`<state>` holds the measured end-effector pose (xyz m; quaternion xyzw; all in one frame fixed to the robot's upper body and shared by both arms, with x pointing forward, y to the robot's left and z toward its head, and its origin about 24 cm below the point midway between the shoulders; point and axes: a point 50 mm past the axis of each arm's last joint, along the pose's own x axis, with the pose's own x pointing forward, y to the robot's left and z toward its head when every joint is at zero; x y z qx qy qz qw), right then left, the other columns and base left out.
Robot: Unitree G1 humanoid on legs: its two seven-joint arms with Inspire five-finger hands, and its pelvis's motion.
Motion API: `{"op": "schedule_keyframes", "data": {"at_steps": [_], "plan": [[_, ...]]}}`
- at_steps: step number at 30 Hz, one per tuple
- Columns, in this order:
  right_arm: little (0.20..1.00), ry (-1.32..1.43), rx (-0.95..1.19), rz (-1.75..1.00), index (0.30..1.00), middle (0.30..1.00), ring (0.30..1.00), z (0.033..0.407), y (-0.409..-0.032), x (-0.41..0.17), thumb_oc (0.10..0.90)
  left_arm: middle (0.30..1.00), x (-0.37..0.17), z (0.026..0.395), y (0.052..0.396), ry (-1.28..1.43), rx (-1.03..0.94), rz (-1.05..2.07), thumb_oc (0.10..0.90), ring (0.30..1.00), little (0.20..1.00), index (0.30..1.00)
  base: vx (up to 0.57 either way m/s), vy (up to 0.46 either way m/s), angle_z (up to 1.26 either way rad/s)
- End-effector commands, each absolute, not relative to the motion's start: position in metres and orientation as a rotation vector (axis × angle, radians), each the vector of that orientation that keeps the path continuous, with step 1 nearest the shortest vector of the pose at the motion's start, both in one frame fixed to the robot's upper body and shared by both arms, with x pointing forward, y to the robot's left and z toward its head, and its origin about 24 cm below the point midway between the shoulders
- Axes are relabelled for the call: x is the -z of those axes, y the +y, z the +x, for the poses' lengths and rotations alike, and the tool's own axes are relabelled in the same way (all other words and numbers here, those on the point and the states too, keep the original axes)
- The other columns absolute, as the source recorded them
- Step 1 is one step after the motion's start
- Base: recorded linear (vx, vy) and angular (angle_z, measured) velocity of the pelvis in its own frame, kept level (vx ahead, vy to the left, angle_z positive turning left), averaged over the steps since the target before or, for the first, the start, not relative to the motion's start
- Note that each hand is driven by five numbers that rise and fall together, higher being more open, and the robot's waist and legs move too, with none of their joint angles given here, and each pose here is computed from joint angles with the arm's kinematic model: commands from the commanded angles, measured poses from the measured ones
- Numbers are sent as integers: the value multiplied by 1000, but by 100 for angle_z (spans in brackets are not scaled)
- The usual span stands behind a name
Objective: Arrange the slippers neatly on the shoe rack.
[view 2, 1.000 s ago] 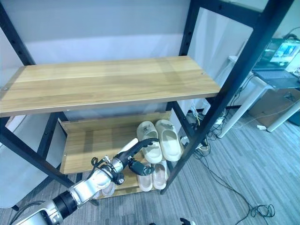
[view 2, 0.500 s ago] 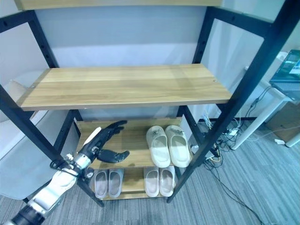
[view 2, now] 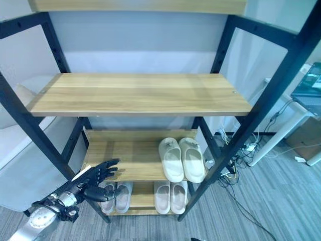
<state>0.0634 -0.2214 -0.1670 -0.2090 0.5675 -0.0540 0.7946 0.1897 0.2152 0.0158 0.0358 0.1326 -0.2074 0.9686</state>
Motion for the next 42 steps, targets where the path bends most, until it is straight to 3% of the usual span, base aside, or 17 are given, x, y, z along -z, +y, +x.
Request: {"op": "schedule_keyframes", "data": {"at_steps": [1, 12, 19, 21, 23, 28, 33, 42], "plan": [[900, 1196, 53, -423, 900, 900, 900, 71, -206, 169, 800, 900, -66, 212, 210, 38, 493, 16, 800, 900, 900, 900, 0, 0, 0], [900, 1297, -38, -419, 900, 900, 900, 37, -201, 175, 800, 900, 11, 162, 267, 558, 445, -131, 800, 900, 900, 900, -7, 11, -4], [900, 1255, 5, -384, 900, 900, 900, 49, -206, 173, 800, 900, 62, 131, 305, 762, 246, 128, 800, 900, 900, 900, -9, 7, -2], [900, 1227, 40, -352, 900, 900, 900, 57, -208, 171, 800, 900, 86, 119, 311, 843, 158, 287, 800, 900, 900, 900, 0, 0, 0], [900, 1162, 151, -261, 900, 900, 900, 76, -219, 165, 800, 900, 122, 93, 319, 1026, -191, 344, 800, 900, 900, 900, 0, 0, 0], [900, 1169, 288, -235, 900, 900, 900, 76, -254, 158, 800, 900, 133, 56, 331, 1235, -454, 381, 800, 900, 900, 900, 11, -6, 5], [900, 1211, 325, -188, 900, 900, 900, 66, -261, 159, 800, 900, 142, 42, 316, 1307, -408, 392, 800, 900, 900, 900, 16, -1, 5], [900, 1202, 358, -76, 900, 900, 900, 63, -257, 160, 800, 900, 148, 67, 293, 1228, -292, 402, 800, 900, 900, 900, 0, 0, 0]]}}
